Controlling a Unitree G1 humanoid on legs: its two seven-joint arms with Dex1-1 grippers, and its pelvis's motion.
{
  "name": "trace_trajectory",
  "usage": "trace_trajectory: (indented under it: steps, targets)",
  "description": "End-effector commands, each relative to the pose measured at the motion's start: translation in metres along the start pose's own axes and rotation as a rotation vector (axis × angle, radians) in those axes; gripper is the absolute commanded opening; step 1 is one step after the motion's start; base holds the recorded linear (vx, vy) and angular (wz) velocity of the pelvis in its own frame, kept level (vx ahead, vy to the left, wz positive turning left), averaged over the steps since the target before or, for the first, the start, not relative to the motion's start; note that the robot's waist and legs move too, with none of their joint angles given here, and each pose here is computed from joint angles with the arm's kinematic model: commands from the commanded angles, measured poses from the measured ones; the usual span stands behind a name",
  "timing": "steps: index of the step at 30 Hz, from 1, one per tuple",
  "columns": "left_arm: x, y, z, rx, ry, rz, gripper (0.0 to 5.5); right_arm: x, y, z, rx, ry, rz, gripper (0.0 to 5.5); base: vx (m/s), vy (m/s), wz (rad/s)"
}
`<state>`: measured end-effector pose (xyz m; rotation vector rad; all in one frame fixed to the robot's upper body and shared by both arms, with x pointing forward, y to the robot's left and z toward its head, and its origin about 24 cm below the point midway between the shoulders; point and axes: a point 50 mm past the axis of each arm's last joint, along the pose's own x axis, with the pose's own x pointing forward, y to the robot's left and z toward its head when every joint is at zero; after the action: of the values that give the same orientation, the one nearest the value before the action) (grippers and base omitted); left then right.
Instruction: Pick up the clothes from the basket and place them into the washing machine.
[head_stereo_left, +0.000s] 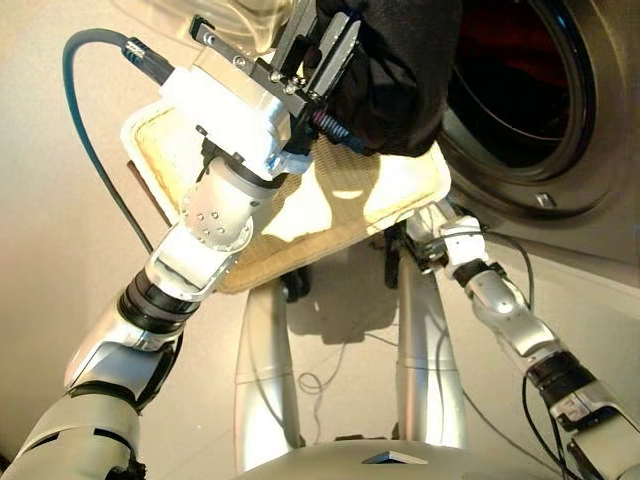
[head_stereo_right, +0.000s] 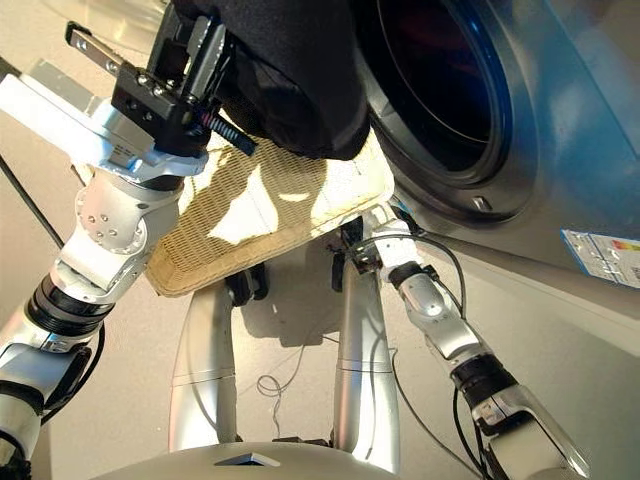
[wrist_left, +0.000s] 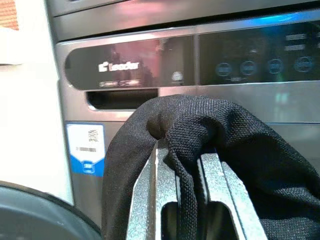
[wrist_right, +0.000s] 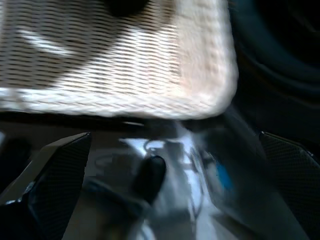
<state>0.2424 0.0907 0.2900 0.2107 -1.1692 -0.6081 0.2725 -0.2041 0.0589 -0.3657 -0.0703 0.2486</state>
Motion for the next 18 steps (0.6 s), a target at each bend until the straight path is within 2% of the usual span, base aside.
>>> trace_trajectory:
  steps: [1,8,18]
  targets:
    - [0.006,0.009,0.034,0.062,-0.225,0.012,0.0,-0.004,-0.021,0.043,-0.019,-0.246,-0.077,5.5,0.0,0.0,0.0]
    - [-0.003,0.013,0.036,0.05,-0.217,0.026,0.0,-0.015,-0.031,0.093,0.001,-0.511,-0.171,5.5,0.0,0.0,0.0]
    - [-0.012,0.007,0.034,-0.02,-0.166,-0.037,0.0,-0.008,-0.015,0.135,0.017,-0.663,0.058,5.5,0.0,0.0,0.0]
